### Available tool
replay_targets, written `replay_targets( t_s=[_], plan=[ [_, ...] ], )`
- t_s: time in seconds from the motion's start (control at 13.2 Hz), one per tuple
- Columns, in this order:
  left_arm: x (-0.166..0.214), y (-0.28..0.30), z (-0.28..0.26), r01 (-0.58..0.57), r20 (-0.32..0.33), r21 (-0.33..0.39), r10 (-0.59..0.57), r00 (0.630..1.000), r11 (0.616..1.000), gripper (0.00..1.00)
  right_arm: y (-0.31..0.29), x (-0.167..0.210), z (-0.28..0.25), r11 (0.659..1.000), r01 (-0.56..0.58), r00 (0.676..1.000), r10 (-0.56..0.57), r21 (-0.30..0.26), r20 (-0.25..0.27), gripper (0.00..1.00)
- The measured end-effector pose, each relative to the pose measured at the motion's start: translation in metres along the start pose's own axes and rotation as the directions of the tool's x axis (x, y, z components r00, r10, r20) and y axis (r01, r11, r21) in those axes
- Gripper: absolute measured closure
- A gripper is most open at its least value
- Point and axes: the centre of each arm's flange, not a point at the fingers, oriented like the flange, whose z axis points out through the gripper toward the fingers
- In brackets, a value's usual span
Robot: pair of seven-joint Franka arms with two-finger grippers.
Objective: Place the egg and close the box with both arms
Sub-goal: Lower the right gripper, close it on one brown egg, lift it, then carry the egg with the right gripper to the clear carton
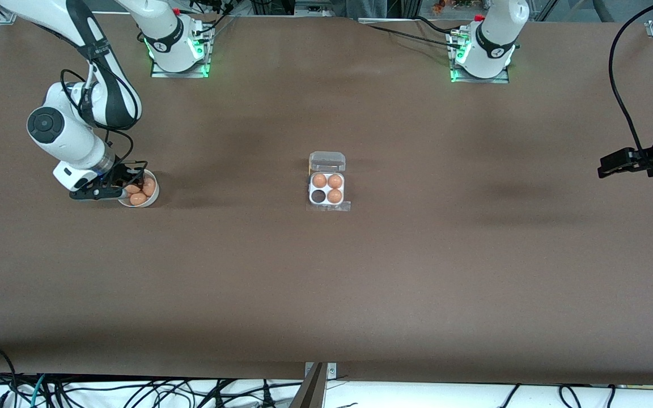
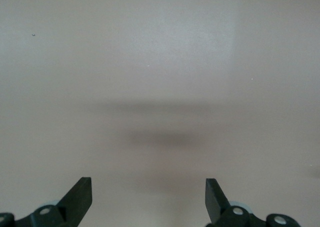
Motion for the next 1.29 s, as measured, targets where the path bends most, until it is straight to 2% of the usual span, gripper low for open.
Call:
replay_targets(
  t_s=[0.3, 0.76, 1.06, 1.29],
  plan=[
    [0.0, 0.0, 0.0, 0.0, 0.0, 0.0, 0.0, 1.0, 1.0, 0.0, 0.0, 0.008, -0.008, 1.0, 0.001, 1.0, -0.001, -0.002, 0.001, 0.53],
    [0.002, 0.0, 0.004, 0.0, 0.007, 0.0, 0.0, 1.0, 1.0, 0.0, -0.003, 0.035, -0.043, 1.0, 0.012, 0.999, -0.011, -0.003, 0.053, 0.53],
    [0.004, -0.002, 0.008, 0.004, 0.013, 0.0, -0.004, 1.0, 1.0, 0.0, -0.031, 0.053, -0.069, 0.999, 0.043, 0.998, -0.043, 0.002, 0.051, 0.53],
    [0.004, -0.003, 0.008, 0.006, 0.014, 0.0, -0.006, 1.0, 1.0, 0.0, -0.076, 0.067, -0.096, 1.0, 0.031, 0.998, -0.031, -0.006, 0.051, 0.53]
  ],
)
